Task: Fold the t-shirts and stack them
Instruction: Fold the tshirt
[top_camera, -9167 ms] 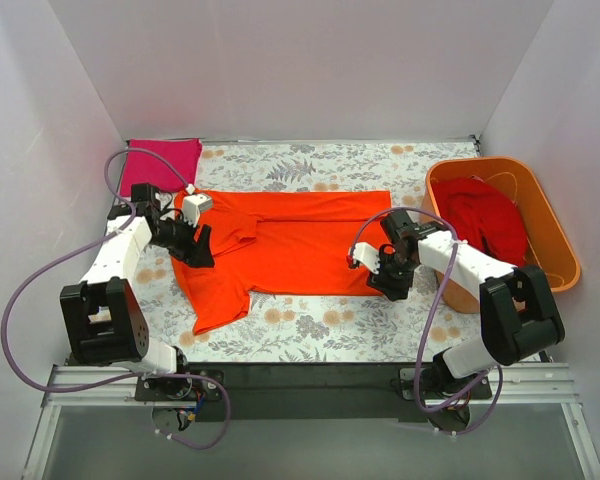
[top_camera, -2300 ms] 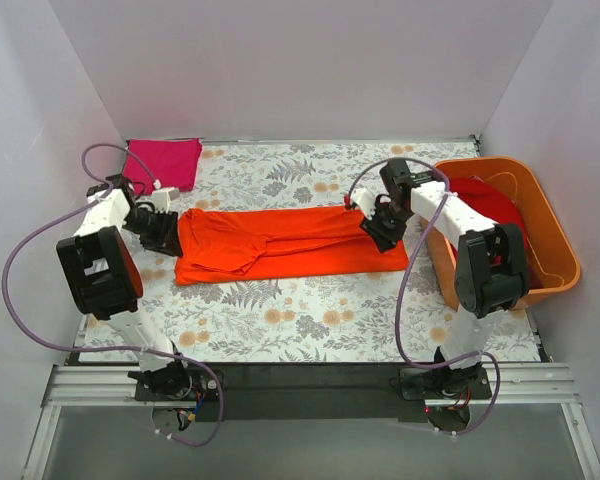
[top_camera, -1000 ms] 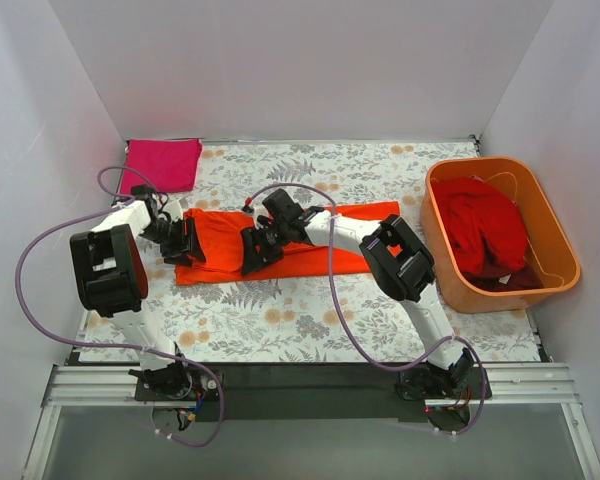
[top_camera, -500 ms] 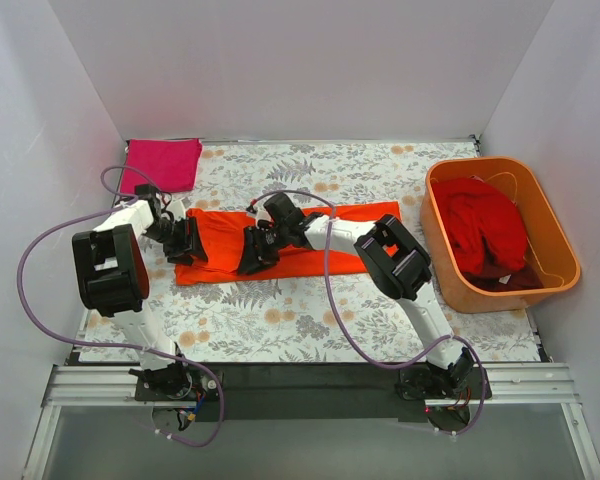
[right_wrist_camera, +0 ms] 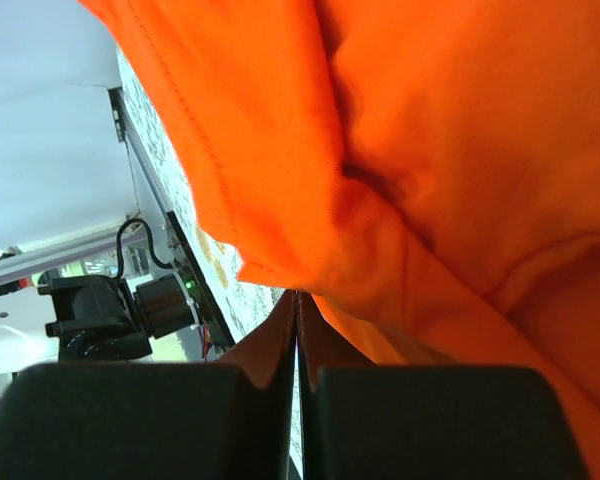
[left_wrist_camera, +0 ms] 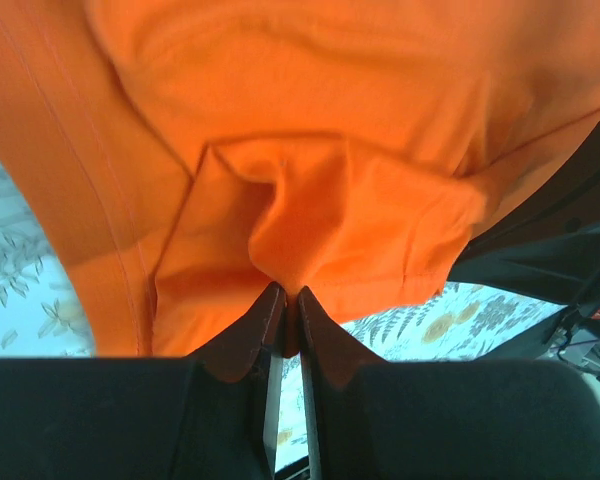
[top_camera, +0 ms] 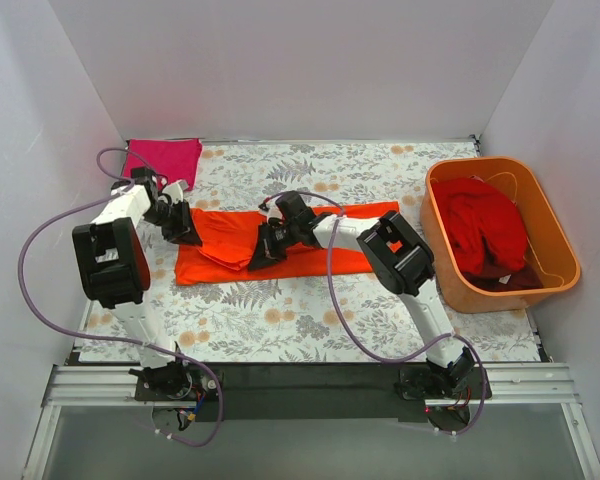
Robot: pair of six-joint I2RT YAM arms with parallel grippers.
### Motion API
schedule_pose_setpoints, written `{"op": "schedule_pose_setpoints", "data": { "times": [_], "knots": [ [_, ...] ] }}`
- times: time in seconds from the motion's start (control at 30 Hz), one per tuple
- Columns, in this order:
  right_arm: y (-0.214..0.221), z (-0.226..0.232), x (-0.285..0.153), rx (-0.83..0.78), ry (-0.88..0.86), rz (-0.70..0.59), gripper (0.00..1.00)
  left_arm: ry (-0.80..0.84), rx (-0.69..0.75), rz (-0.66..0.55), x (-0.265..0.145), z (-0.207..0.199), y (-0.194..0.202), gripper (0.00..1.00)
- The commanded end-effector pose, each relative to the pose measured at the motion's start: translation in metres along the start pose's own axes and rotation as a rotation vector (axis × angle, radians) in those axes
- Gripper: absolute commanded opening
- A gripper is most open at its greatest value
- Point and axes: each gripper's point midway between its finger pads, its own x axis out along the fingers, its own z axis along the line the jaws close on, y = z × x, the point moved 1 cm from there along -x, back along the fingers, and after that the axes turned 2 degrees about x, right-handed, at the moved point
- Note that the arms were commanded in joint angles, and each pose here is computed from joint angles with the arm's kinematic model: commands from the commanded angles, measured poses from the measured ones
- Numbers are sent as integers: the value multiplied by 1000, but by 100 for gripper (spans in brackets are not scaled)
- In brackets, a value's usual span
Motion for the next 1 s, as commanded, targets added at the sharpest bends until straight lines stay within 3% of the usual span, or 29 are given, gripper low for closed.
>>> {"op": "schedule_pose_setpoints", "data": {
  "times": [0.0,0.2,0.33,0.47,0.6,0.63,0.77,0.97],
  "knots": [
    [-26,36,-21,-106,-94,-64,1,61,-1,-32,-6,-14,-22,8],
    [-36,30,-58,-203,-59,-112,6,175,-28,-62,2,-29,-59,9],
    [-31,3,-87,-322,51,-111,6,241,-37,-96,11,-36,-81,12],
    [-9,-20,-117,-388,165,-68,6,335,-41,-153,12,-47,-103,28],
    [-4,-36,-145,-491,254,-60,6,394,-17,-242,0,-60,-118,35],
    [-6,-42,-154,-500,293,-66,6,390,34,-312,-17,-66,-126,35],
    [-6,-56,-182,-614,424,-44,3,317,118,-410,-44,-72,-106,36],
    [0,-97,-221,-662,656,-14,1,302,67,-309,-38,-73,-29,40]
  ]
}}
